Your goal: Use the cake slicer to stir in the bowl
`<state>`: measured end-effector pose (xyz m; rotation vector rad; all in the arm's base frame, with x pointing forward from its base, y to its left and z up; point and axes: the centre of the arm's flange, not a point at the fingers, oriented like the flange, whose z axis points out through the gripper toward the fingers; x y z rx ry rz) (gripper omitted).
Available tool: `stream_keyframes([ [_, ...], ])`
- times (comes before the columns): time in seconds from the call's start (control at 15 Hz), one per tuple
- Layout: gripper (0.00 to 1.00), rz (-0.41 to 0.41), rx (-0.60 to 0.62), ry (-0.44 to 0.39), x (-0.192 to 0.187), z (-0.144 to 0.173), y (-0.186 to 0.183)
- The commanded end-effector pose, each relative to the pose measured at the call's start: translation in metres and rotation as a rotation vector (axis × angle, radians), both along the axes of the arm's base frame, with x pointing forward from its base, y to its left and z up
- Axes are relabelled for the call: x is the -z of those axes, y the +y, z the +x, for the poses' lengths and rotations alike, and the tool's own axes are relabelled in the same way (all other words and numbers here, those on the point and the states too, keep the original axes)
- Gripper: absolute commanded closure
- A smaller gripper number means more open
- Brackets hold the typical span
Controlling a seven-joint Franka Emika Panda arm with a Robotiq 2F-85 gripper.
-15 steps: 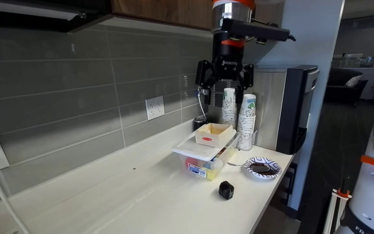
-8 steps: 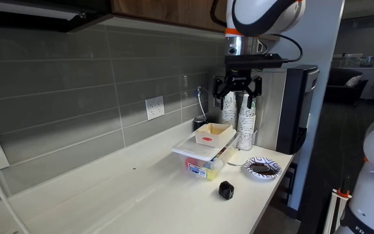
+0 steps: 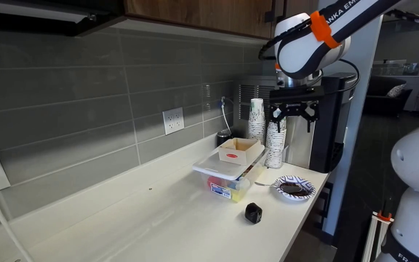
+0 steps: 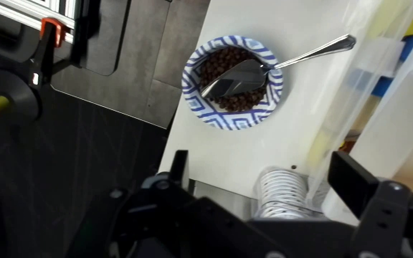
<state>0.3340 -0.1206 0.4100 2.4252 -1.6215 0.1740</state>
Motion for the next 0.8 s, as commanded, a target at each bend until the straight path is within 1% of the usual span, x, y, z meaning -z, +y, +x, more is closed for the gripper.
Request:
stream_keyframes([
  [0.0,0.0,-0.046,0.195,0.028,0.031,-0.01,-0.029],
  [0.2,0.0,-0.064,0.357,0.079,0.063,-0.024,-0.045],
  [0.33,0.0,-0.067,0.467,0.111,0.081,-0.027,-0.05],
  [0.53,0.0,-0.039,0.632,0.138,0.102,-0.021,-0.049],
  [0.73,0.0,-0.003,0.776,0.144,0.12,-0.01,-0.043],
])
